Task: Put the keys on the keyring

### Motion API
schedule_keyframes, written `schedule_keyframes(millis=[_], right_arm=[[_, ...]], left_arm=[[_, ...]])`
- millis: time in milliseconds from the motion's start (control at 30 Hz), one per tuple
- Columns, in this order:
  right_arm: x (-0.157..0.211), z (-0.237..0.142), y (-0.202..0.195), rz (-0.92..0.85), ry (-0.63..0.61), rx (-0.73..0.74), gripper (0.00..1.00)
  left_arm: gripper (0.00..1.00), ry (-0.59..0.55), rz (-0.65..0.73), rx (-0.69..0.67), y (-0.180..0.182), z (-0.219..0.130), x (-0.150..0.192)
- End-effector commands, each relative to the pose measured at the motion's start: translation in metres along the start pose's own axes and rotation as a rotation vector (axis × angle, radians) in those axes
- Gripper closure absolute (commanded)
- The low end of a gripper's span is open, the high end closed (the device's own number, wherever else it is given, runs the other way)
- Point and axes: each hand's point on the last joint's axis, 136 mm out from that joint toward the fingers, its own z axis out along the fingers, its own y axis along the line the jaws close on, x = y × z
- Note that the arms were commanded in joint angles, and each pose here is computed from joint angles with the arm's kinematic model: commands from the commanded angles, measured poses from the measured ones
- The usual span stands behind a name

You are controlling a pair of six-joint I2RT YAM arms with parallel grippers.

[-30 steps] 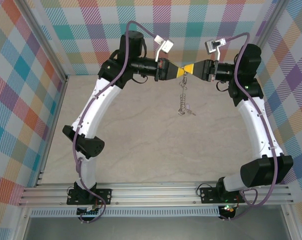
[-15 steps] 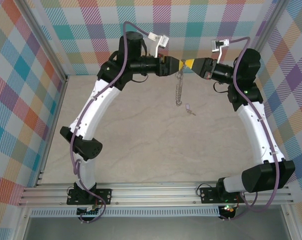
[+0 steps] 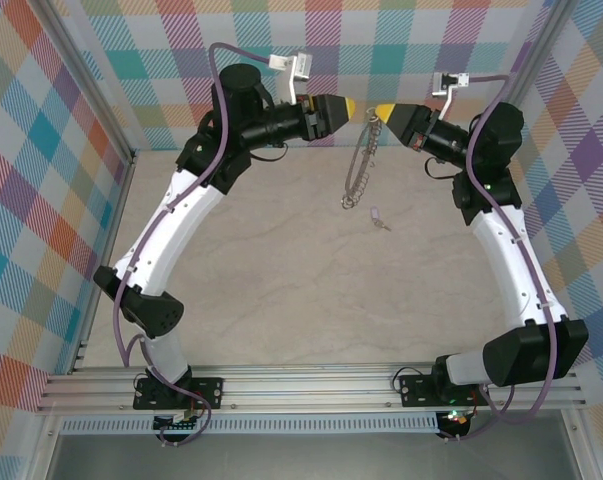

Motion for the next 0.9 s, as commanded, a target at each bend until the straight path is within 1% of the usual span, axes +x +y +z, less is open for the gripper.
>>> schedule_keyframes(millis=[0,100,400,867], right_arm=[[-0.015,-0.004,0.029,-0.067,-0.083,-0.075,1.0],[-0.018,-0.003,0.029,-0.06,-0.095,-0.084,1.0],[-0.02,0.001,0.035,-0.062,-0.103,-0.096,1.0],[-0.021,-0.002,0.043,-0.063,-0.111,-0.107,1.0]], left_arm=[[0.47,-0.071,-0.028,0.109,-0.021,-0.004,-0.018],[0.49,-0.069,-0.049,0.112,-0.017,0.001,-0.016],[0.57,-0.07,-0.067,0.167,-0.021,0.007,-0.019],[0.63,-0.054,-0.118,0.23,-0.021,0.016,-0.014]])
